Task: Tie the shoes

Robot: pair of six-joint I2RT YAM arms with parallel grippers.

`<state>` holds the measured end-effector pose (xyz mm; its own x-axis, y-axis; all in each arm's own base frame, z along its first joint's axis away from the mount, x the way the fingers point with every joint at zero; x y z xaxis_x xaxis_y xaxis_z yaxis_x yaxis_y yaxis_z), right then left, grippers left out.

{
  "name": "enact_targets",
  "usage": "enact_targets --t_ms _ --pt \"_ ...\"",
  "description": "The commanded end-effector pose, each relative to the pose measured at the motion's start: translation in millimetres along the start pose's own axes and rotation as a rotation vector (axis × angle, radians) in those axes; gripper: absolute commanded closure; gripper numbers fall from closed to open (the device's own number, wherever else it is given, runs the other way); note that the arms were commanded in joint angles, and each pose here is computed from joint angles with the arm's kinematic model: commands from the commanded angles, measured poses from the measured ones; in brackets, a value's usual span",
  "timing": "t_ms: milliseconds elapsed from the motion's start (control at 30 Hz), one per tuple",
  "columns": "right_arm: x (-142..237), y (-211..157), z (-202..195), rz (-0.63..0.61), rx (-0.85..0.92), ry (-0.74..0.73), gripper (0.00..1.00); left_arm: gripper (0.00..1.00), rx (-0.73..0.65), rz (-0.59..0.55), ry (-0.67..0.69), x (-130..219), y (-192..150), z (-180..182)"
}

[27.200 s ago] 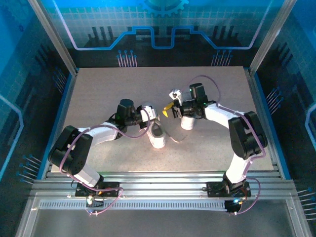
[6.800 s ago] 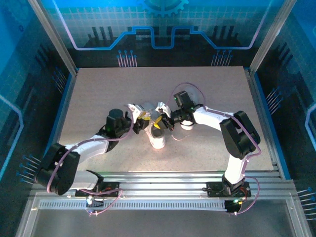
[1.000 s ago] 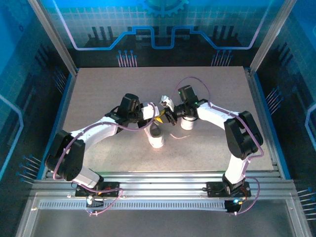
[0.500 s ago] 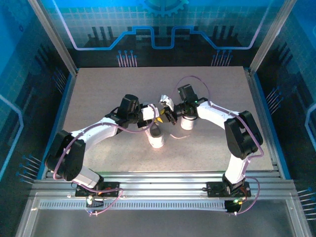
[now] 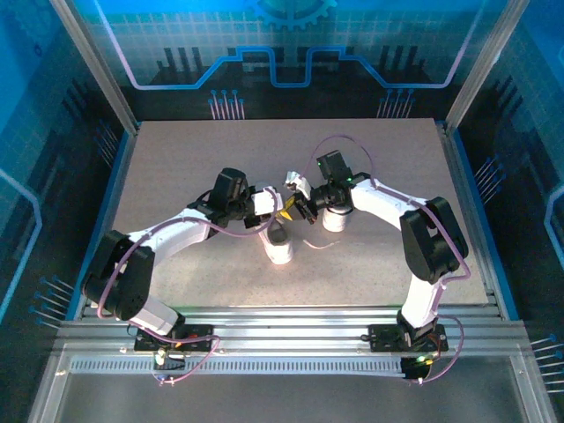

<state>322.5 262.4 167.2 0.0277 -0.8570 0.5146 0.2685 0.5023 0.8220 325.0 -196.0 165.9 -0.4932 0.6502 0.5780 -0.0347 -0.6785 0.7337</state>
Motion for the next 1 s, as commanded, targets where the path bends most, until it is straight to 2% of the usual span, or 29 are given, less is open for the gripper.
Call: enact_targets --t_ms 0,367,667,733,833,900,967 --pt "-2 4 1 0.012 0.022 0.011 1.0 0.67 -0.012 -0.046 -0.02 8 11 3" --pt "-7 4 8 0.041 0.057 0.023 1.0 0.73 0.017 -0.051 -0.033 5 11 3" --pt "-13 4 14 0.066 0.081 0.036 1.0 0.75 0.025 -0.06 -0.036 5 10 1" --pt "-13 6 15 0.062 0.086 0.038 1.0 0.81 0.026 -0.059 -0.039 4 9 0" --pt "-17 7 20 0.052 0.082 0.056 0.99 1.0 0.024 -0.067 -0.033 4 7 -2" --pt "-19 6 23 0.036 0.072 0.068 0.97 1.0 0.017 -0.076 -0.02 4 5 -3" --pt "-20 3 25 0.021 0.056 0.079 0.91 1.0 0.007 -0.088 -0.007 3 3 -4"
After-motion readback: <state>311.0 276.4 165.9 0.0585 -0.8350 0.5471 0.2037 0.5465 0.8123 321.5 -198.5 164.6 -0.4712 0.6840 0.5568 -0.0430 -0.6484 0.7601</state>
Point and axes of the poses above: each hand's point on the last joint's axis, 136 mm out from that joint toward the fingers, its own x axis back along the fingers, its own z axis along the line the jaws close on, y = z × x, the point moved 6 cm from there along x, back along the fingers, and after that the axes turned 3 degrees about x, right-handed, at the moved point
